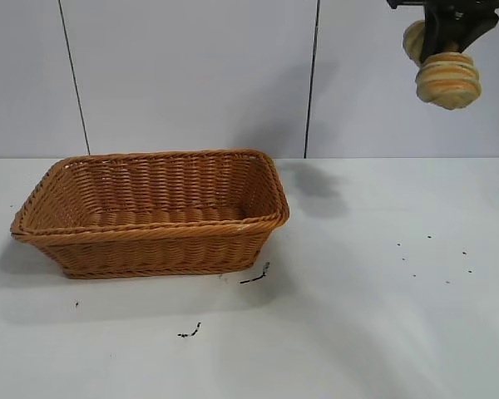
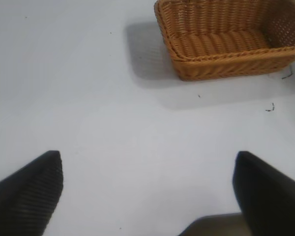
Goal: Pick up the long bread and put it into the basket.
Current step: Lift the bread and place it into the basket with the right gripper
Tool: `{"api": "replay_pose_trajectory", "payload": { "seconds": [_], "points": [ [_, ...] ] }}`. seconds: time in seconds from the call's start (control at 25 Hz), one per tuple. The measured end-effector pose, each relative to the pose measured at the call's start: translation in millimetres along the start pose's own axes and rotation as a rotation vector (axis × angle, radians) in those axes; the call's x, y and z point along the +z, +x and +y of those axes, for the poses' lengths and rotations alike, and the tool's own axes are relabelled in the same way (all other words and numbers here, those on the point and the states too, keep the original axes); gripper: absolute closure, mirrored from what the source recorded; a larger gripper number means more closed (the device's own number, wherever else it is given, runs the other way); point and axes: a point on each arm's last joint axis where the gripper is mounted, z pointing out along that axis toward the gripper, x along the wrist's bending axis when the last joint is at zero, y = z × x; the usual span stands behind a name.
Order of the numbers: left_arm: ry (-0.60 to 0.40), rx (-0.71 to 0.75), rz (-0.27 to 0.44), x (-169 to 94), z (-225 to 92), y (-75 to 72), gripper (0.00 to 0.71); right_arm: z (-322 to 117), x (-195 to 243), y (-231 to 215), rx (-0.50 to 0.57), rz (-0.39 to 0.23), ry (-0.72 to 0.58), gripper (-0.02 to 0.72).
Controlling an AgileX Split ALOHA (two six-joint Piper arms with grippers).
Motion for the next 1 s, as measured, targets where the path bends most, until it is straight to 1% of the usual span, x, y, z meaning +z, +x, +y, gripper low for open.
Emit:
{"api": "replay_pose_trajectory", "payload": {
  "seconds": [0.28, 0.4, 0.52, 0.68, 0.72, 0.8, 0.88, 1.0],
  "points": [
    [0.000, 0.000, 0.000, 0.0, 0.0, 0.0, 0.018, 22.5, 8.1, 95.7, -0.219, 0.083, -0.085, 0.597],
    [0.000, 0.000, 0.000, 0.0, 0.0, 0.0, 0.018, 24.3, 11.9, 135.0, -0.349, 0.116, -0.137, 0.597],
    [0.000, 0.000, 0.000, 0.0, 0.0, 0.0, 0.018, 22.9, 17.4, 167.7, -0.512, 0.138, -0.189, 0.610],
    [0.000, 0.000, 0.000, 0.0, 0.0, 0.0, 0.018, 19.7, 38.9, 196.5, -0.817, 0.132, -0.244, 0.610],
    [0.000, 0.000, 0.000, 0.0, 0.0, 0.0, 0.018, 18.0, 45.2, 201.4, -0.900, 0.128, -0.246, 0.610],
    [0.000, 0.000, 0.000, 0.0, 0.0, 0.0, 0.018, 14.0, 60.8, 208.8, -1.030, 0.126, -0.238, 0.610],
    [0.000, 0.000, 0.000, 0.0, 0.0, 0.0, 0.018, 10.3, 77.2, 211.0, -1.119, 0.128, -0.220, 0.610],
    [0.000, 0.000, 0.000, 0.0, 0.0, 0.0, 0.018, 3.6, 102.8, 213.4, -1.169, 0.137, -0.182, 0.610]
  ]
}}
